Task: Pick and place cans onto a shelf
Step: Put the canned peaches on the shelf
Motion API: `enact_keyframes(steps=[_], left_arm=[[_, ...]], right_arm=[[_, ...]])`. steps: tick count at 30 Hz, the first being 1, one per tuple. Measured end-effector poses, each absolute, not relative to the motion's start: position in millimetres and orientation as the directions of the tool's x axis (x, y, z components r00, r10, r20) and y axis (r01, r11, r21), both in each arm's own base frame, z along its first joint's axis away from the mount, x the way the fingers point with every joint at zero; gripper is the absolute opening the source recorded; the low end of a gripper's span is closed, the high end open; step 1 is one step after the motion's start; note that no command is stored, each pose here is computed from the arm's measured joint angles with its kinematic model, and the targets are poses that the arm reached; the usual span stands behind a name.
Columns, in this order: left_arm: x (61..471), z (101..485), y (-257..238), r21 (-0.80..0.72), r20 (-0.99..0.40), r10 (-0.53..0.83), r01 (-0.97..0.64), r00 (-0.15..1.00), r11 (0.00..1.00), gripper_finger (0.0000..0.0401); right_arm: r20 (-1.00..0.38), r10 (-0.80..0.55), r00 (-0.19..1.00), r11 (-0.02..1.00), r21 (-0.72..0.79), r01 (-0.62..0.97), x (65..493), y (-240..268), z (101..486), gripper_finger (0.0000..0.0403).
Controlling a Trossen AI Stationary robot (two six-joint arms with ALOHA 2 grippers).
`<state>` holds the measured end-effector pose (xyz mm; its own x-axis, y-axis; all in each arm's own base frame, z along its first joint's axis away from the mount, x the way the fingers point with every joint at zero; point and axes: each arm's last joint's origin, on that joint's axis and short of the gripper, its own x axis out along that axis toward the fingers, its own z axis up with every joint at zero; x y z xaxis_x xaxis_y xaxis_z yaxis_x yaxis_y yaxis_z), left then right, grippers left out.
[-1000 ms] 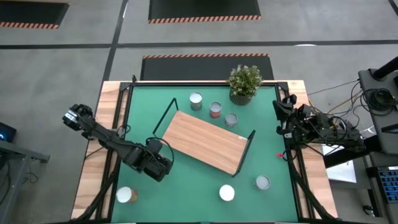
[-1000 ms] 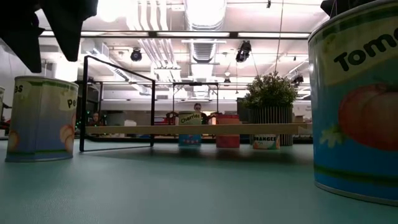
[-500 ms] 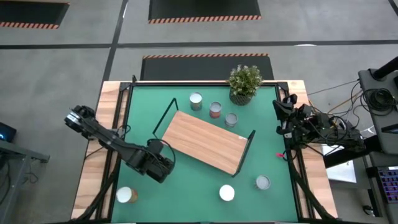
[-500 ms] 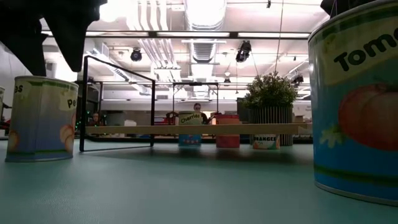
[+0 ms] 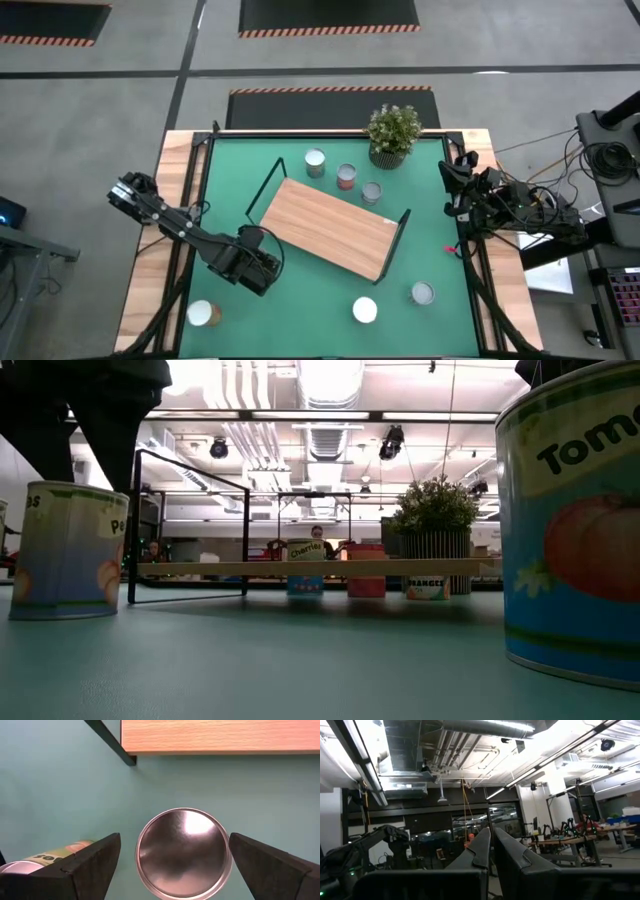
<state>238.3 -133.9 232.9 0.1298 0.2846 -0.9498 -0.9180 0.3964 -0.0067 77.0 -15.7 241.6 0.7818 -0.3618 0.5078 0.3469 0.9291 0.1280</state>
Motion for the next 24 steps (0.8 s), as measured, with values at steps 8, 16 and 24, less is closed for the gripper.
enact_keyframes(steps=[8, 16, 24], left_arm=[[238.9, 237.2, -134.8, -0.018, -0.954, 0.267, -0.916, 0.135, 0.4, 0.0357], [239.0, 239.2, -135.8, -0.037, -0.959, 0.247, -0.923, 0.14, 0.383, 0.0357], [240.7, 236.9, -138.4, -0.049, -0.959, 0.242, -0.926, 0.148, 0.374, 0.0357]], right_arm=[[0.508, -0.362, 0.782, 0.929, 0.128, 0.347, 76.9, -15.7, 241.7, 0.0013], [0.507, -0.362, 0.782, 0.929, 0.125, 0.349, 77.0, -15.7, 241.6, 0.0013], [0.506, -0.362, 0.783, 0.928, 0.116, 0.355, 77.1, -15.8, 241.4, 0.0013]])
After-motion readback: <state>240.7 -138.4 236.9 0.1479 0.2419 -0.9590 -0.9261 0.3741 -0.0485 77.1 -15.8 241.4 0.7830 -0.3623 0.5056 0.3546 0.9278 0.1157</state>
